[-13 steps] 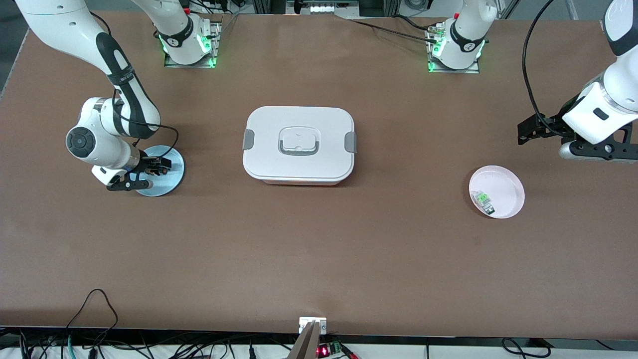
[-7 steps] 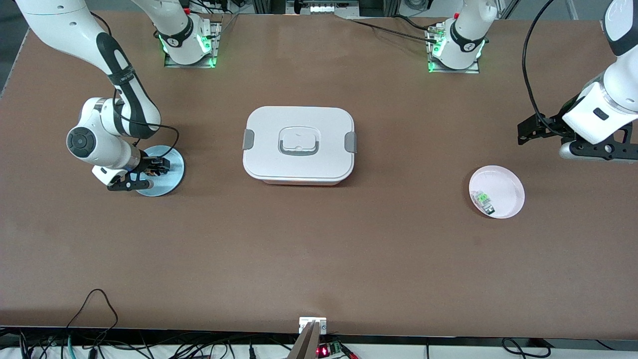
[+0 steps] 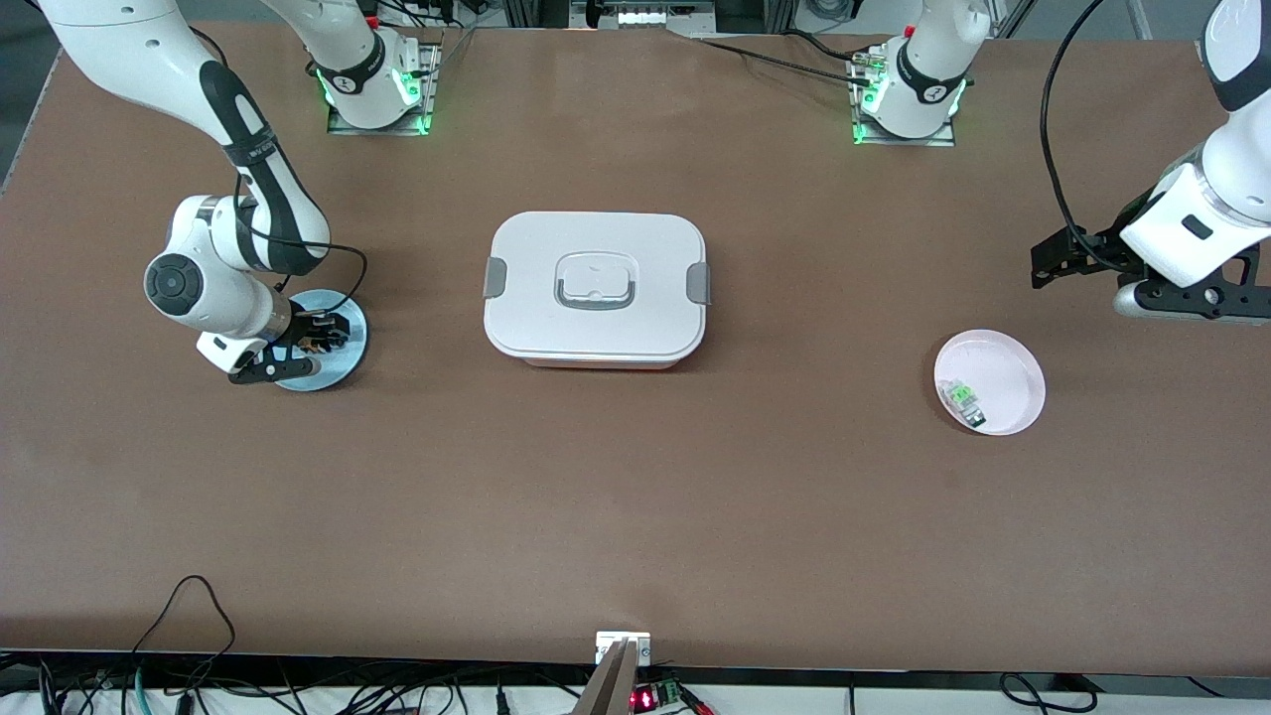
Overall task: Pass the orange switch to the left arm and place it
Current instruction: 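Lower the right gripper and close it on the orange switch, then lift the orange switch with the right gripper off the blue dish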
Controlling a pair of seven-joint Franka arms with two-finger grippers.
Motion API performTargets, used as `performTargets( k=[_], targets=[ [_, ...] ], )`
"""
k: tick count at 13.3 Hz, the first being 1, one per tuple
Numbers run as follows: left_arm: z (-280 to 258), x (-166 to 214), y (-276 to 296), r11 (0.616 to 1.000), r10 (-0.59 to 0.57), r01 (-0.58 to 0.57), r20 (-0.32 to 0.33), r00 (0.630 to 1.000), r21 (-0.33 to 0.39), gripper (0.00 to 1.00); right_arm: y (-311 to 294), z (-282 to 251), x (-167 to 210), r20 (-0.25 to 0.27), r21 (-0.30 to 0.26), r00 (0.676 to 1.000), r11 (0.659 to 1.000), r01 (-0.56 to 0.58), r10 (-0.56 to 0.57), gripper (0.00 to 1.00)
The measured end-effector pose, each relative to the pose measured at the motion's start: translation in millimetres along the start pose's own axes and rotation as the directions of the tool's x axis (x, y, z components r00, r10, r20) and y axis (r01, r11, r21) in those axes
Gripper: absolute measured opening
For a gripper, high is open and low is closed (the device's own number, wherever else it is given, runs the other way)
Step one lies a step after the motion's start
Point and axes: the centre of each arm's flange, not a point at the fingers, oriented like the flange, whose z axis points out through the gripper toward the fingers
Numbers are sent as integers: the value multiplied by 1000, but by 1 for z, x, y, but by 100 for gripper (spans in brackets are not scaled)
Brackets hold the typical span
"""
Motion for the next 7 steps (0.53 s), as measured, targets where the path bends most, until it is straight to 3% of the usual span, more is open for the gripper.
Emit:
performTargets(
  k=[4,7],
  targets=[
    [0,0,0,1000,0,0,0,1000,0,100,-2,-63,16,44,16,999,1000,4,-5,73],
    [0,0,0,1000,0,0,0,1000,0,100,-11,-139,24,42,26,998,999,48,-49,73]
  ],
)
